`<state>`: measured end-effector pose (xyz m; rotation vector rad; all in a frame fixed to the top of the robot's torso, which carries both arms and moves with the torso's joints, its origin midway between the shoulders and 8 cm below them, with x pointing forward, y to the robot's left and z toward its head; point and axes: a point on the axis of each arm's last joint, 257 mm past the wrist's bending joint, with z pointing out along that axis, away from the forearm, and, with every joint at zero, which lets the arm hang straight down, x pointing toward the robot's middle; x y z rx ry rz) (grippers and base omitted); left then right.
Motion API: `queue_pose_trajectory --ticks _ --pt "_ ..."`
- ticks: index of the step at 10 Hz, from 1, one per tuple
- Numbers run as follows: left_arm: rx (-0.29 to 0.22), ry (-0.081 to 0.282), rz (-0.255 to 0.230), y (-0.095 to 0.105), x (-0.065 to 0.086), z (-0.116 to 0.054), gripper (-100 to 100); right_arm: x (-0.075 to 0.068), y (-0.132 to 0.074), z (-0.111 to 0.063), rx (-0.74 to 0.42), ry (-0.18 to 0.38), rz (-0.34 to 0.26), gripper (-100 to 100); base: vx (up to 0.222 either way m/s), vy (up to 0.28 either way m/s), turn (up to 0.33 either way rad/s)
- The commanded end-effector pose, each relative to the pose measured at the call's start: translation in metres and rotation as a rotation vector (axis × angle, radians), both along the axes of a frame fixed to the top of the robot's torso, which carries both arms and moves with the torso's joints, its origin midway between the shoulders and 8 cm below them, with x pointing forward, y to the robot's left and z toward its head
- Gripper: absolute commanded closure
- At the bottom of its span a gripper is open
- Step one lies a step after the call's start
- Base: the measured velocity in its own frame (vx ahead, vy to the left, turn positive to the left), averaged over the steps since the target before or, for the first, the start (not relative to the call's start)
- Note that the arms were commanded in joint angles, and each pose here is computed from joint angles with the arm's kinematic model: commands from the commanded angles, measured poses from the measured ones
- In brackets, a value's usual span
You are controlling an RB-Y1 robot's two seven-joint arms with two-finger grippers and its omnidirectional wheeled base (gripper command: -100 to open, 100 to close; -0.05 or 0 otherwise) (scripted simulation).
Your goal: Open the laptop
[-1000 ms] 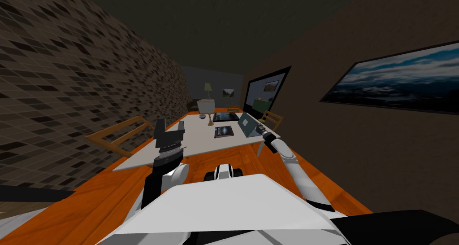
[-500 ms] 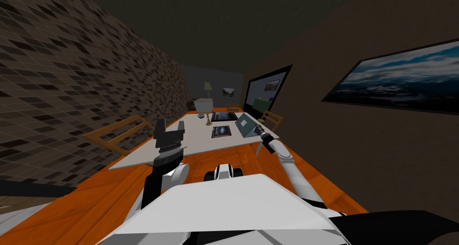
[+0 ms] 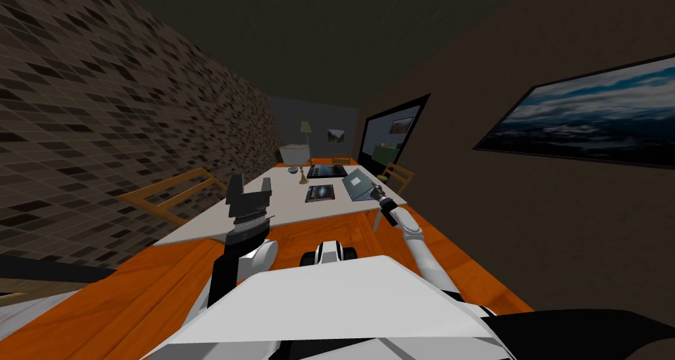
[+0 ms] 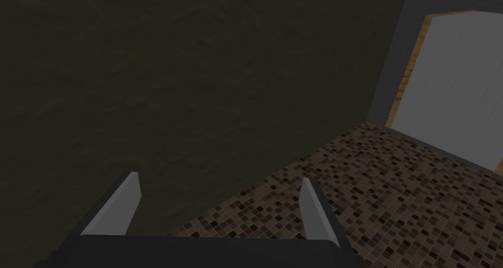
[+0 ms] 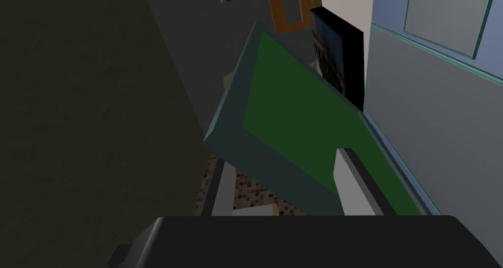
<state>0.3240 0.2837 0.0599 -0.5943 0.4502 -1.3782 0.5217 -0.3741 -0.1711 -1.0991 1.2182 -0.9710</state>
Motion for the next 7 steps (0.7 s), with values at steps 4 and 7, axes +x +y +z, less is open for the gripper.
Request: queue_pose_trajectory --ticks 4,7 --pt "0.0 0.0 0.0 0.0 0.0 0.0 0 0.025 -0.011 0.001 0.074 -0.032 -0.039 100 -0.069 -0.069 0.093" --pt "0.0 0.0 0.0 0.0 0.0 0.0 0 0.026 -0.035 0.015 0.063 -0.016 -0.033 -100 -0.028 0.059 0.007"
